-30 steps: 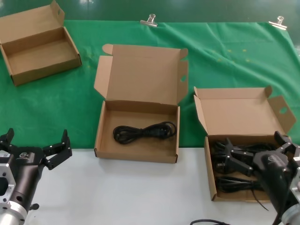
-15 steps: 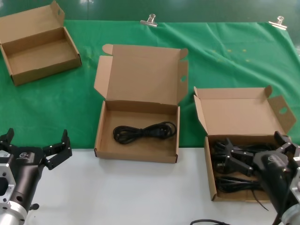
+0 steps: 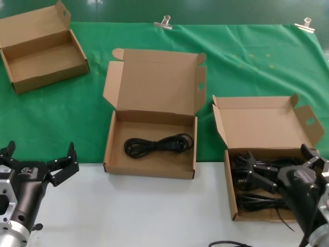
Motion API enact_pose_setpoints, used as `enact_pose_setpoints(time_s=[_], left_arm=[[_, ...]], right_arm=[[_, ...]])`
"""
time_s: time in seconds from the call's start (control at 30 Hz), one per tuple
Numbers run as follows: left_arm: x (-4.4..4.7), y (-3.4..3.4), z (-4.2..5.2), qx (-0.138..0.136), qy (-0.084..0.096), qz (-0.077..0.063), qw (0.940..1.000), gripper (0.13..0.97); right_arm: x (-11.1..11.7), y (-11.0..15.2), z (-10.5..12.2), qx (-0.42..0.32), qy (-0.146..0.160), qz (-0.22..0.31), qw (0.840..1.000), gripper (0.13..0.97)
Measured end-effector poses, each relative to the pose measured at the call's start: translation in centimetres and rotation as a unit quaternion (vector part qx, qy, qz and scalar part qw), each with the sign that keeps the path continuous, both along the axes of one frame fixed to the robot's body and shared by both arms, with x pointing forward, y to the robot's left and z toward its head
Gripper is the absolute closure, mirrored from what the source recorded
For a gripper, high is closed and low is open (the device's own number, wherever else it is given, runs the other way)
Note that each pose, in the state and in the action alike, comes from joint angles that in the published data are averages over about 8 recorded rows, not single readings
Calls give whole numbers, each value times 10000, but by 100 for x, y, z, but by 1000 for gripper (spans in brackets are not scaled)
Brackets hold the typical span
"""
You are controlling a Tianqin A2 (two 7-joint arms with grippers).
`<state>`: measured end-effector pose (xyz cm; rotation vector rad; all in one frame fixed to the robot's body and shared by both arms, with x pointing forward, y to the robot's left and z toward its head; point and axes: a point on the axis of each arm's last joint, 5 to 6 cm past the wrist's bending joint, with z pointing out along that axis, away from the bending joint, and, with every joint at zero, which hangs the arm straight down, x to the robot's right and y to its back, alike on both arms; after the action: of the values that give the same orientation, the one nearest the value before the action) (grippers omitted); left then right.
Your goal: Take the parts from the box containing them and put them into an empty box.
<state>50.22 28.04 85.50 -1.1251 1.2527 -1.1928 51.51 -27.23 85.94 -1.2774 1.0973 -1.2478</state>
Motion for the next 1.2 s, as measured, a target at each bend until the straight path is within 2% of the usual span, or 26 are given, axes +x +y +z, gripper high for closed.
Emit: enact_pose_setpoints(time_s=[1.2], left_arm=[[0, 0, 0, 0, 0, 0, 10000, 132]], right_arm=[[0, 0, 0, 0, 0, 0, 10000, 130]])
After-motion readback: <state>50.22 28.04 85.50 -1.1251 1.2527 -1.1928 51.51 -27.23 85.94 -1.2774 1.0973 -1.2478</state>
